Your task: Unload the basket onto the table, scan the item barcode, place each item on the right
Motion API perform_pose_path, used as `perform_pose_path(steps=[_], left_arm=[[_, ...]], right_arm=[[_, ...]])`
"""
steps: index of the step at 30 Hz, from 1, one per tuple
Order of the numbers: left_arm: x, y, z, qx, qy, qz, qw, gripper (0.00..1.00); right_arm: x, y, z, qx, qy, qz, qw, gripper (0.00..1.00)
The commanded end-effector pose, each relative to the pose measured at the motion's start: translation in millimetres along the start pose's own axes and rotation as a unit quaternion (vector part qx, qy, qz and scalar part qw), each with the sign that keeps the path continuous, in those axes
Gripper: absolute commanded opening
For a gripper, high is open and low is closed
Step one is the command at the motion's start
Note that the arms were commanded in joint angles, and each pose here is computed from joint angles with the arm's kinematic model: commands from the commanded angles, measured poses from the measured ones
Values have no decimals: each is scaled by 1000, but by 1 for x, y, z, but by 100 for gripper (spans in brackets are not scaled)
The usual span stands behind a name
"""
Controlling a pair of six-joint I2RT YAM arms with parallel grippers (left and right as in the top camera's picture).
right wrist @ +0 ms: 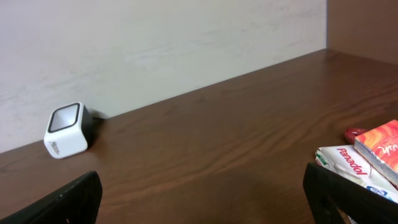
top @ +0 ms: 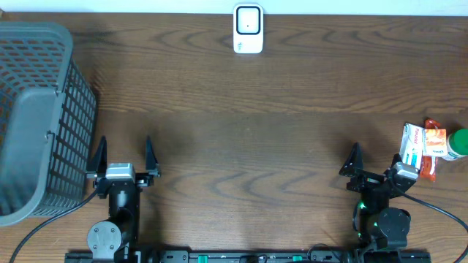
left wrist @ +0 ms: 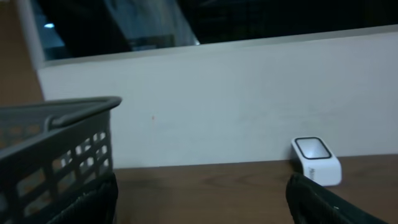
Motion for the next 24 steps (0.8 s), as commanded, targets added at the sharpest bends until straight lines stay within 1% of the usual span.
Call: perform_pose_path(steps=[1,5,13,19,24], left_arm=[[-1,12,4,-29,-28,11,999,87],[-2,28,1,-27,-26,24,999,87],[-7,53,0,-18,-27,91,995,87],[-17,90,-4,-6,-20,194,981,87],[-17,89,-5,-3,-19,192,981,87]], right_arm=[[0,1,1,-7,-6,2,1000,99],[0,1,1,-7,-6,2,1000,99],[0,1,1,-7,-6,2,1000,99],[0,1,1,-7,-6,2,1000,99],[0,1,1,-7,-6,2,1000,99]])
Point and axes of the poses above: each gripper's point midway between its finger pads, its own x axis out along the fingers, its own z axis along the line the jaws close on, y = z × x, the point moved 6 cm from there along -x, back along the fingers, and after that the axes turned 7 degrees about x, right-handed, at the moved point
